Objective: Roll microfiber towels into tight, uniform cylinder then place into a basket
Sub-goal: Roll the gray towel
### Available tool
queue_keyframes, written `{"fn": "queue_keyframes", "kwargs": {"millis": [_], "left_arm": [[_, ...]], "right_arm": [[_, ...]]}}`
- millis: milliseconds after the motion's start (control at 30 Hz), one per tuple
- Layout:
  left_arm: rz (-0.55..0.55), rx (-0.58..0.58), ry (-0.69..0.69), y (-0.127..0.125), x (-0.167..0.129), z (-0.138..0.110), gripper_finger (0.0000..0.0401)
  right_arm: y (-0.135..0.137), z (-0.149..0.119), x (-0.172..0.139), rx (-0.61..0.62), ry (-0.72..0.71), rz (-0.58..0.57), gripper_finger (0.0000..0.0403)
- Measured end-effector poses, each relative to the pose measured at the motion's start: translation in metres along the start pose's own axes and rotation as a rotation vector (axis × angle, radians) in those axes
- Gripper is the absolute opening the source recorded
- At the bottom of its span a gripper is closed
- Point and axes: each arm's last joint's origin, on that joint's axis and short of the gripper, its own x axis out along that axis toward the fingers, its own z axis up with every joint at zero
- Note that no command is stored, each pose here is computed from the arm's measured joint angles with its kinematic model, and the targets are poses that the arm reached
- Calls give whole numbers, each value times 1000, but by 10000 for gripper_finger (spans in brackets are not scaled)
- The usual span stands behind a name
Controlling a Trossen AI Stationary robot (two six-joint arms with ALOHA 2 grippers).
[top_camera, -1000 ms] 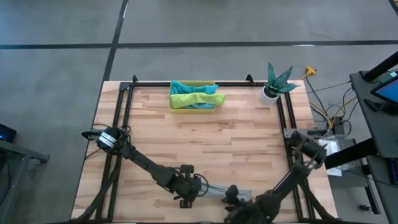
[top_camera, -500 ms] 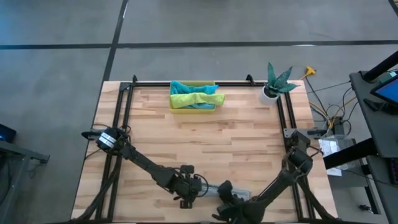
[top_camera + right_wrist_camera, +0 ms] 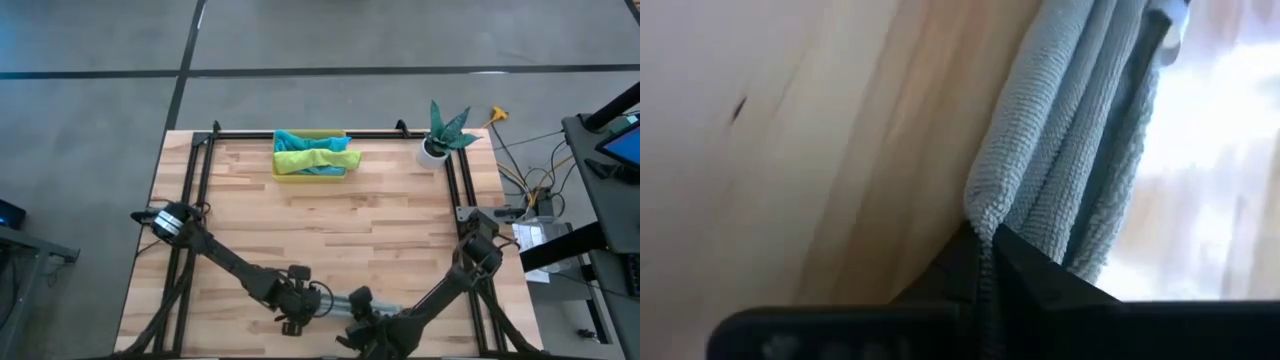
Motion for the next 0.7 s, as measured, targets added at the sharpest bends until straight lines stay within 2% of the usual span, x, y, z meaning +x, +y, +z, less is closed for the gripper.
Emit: {"fn": "queue_keyframes", "kwargs": {"millis": [133,300,400,567,700], "left_arm": [[-25,114,-54,-7,-35,5,1],[80,194,-130,-13,-74,3,1],[102,215,-181,-20,-88,2,2],[56,300,-262,-38,-90,2,2],[26,411,-294,-54,-70,1,2]], "right_arm": [[-8,1,-6,57,-7,72,10],[-19,5,-7,151,-101,281,9],[-27,0,-4,193,-165,383,9],[-42,-20,0,288,-263,436,9],[-59,-37,-1,457,-400,477,9]]}}
